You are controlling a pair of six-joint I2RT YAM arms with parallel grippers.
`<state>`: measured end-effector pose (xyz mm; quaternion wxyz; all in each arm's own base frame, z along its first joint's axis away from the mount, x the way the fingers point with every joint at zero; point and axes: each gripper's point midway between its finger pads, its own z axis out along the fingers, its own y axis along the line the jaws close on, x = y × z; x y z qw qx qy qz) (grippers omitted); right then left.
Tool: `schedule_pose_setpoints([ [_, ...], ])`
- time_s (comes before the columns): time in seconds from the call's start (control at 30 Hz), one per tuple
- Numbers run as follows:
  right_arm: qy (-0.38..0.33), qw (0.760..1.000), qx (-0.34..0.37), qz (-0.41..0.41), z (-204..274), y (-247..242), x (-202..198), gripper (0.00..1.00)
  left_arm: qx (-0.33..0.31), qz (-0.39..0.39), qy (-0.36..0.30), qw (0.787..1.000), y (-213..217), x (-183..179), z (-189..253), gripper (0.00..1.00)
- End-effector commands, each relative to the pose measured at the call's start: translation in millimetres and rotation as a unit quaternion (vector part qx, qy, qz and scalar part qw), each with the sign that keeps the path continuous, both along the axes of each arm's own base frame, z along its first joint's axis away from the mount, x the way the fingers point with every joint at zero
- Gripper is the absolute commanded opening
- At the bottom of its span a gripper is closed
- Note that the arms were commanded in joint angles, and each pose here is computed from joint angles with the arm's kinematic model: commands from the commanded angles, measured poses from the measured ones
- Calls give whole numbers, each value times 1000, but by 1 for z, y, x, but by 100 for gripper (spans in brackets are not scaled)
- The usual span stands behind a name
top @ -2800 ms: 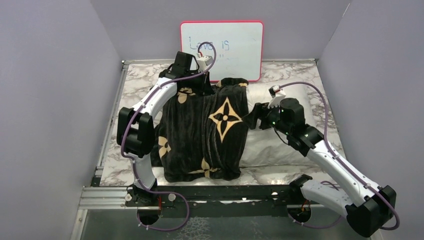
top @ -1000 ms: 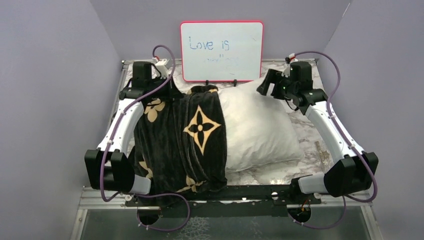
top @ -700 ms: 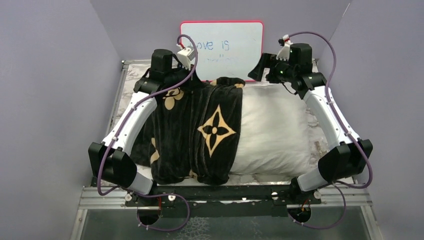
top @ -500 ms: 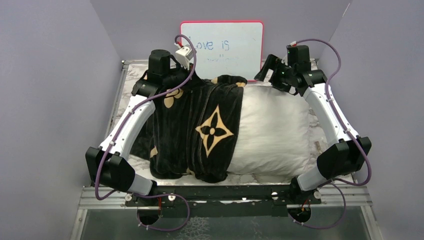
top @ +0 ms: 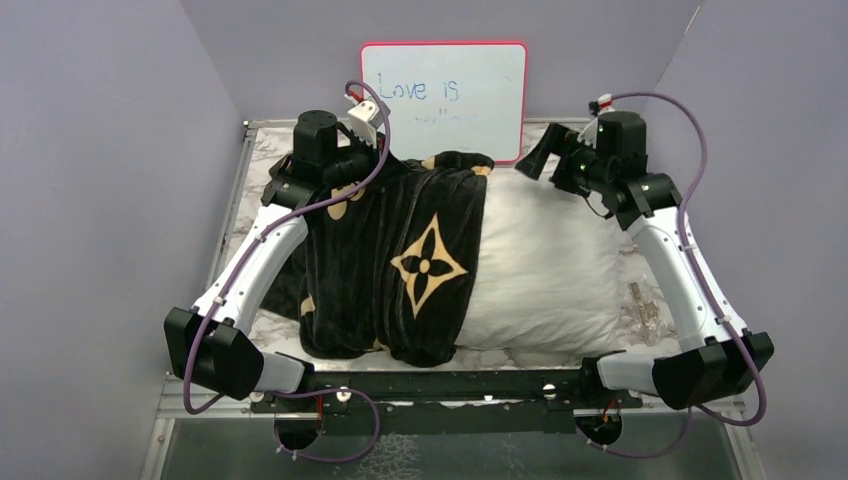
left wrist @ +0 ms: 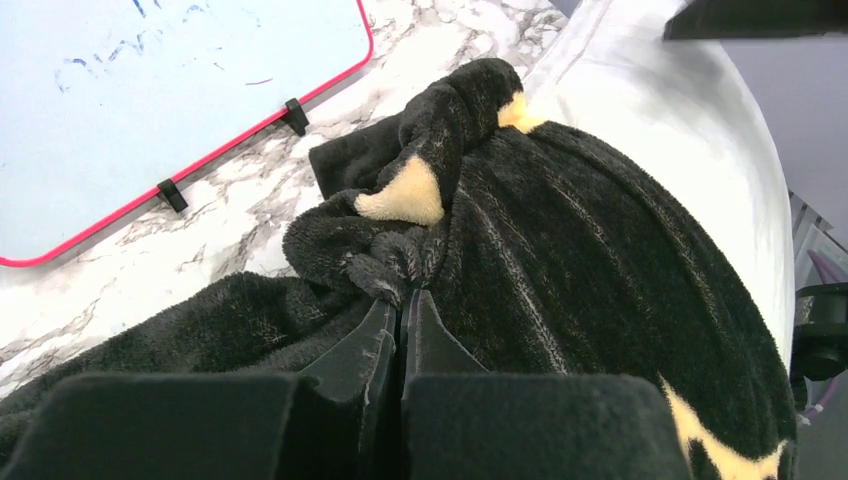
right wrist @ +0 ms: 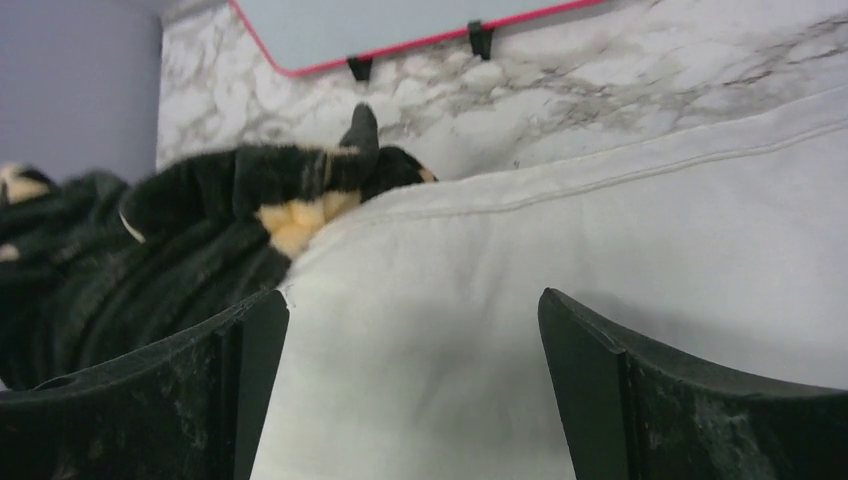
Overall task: Remove the pillowcase from the pillow
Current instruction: Remove the pillow from the pillowcase.
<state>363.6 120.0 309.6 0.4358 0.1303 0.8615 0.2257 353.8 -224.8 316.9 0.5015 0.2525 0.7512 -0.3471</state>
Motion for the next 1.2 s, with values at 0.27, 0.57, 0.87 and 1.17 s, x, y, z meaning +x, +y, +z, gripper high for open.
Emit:
schedule_pose_setpoints([
  [0.27,-298,845,-136,422,-32,71,-37,100,-46,-15,-108,993,-4,-7,61,0],
  [0.57,-375,682,-207,593,-10,82,-74,100,-43,-17,-101,994,-5,-4,58,0],
  [0.87,-303,672,-212,641,-23,67,-101,99,-33,-13,-108,994,-3,-1,61,0],
  [1.17,-172,743,-246,598,-108,55,-60,96,-53,-29,-101,993,-10,-4,61,0],
])
